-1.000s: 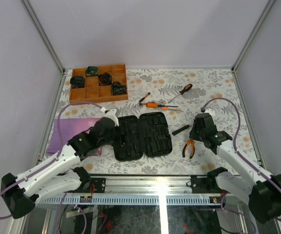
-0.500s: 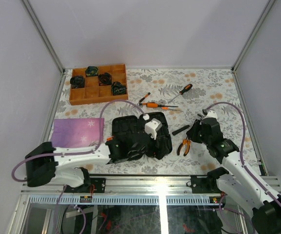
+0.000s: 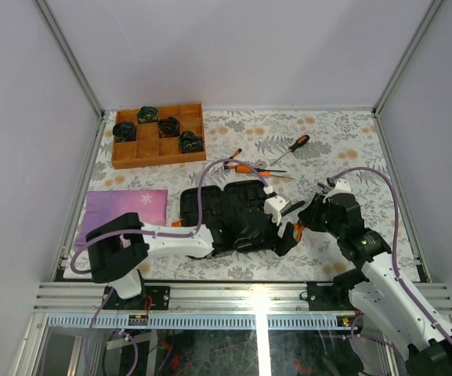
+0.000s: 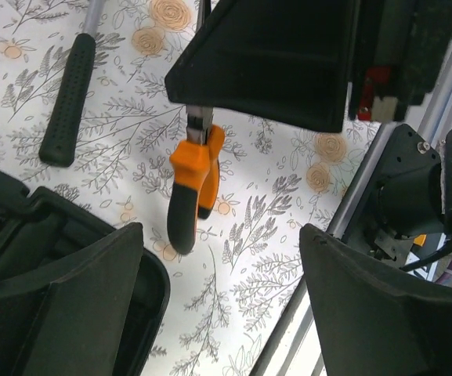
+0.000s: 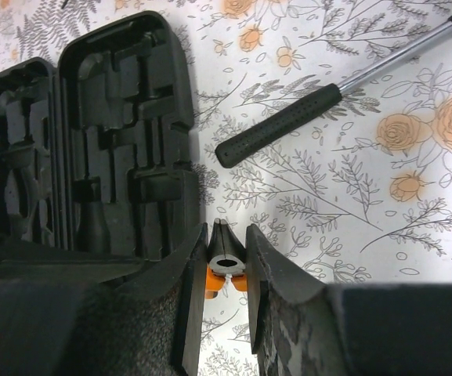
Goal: Sort the tools into containers
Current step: Pick up the pliers at the center of the board, then place the pliers in the storage box.
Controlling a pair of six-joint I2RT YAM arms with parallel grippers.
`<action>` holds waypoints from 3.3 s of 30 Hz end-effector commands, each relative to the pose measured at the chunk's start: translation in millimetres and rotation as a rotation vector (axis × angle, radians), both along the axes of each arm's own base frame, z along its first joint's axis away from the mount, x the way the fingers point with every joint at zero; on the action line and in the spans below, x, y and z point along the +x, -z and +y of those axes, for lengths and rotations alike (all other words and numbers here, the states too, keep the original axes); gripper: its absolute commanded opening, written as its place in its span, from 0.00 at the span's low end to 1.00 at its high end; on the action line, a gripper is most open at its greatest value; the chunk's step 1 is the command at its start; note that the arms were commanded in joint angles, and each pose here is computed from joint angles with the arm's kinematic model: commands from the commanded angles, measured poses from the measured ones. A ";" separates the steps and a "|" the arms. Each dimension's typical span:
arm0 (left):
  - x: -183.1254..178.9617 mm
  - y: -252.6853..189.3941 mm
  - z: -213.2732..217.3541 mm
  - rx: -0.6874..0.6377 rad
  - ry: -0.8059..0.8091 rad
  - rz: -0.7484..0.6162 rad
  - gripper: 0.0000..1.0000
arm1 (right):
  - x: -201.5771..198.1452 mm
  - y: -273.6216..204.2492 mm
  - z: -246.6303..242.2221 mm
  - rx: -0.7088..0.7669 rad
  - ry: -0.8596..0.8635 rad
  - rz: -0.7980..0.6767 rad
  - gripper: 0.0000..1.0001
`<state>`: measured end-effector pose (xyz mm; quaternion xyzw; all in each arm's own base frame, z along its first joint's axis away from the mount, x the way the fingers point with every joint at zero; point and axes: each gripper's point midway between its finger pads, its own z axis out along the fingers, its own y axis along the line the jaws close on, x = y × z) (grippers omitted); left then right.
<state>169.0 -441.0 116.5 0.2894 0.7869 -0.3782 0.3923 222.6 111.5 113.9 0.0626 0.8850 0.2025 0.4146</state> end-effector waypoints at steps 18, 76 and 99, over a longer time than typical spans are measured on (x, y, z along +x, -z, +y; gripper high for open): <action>1.0 -12.6 -35.8 -0.044 0.085 -0.037 0.27 | -8.7 -35.6 22.9 0.123 -0.101 -0.040 0.00; 46.9 -10.5 276.0 0.251 -0.770 0.427 0.00 | -18.1 -39.9 57.6 0.316 -0.206 0.013 0.71; 71.2 42.2 290.4 0.391 -0.873 0.448 0.06 | -19.1 -28.2 57.6 0.308 -0.206 0.036 0.71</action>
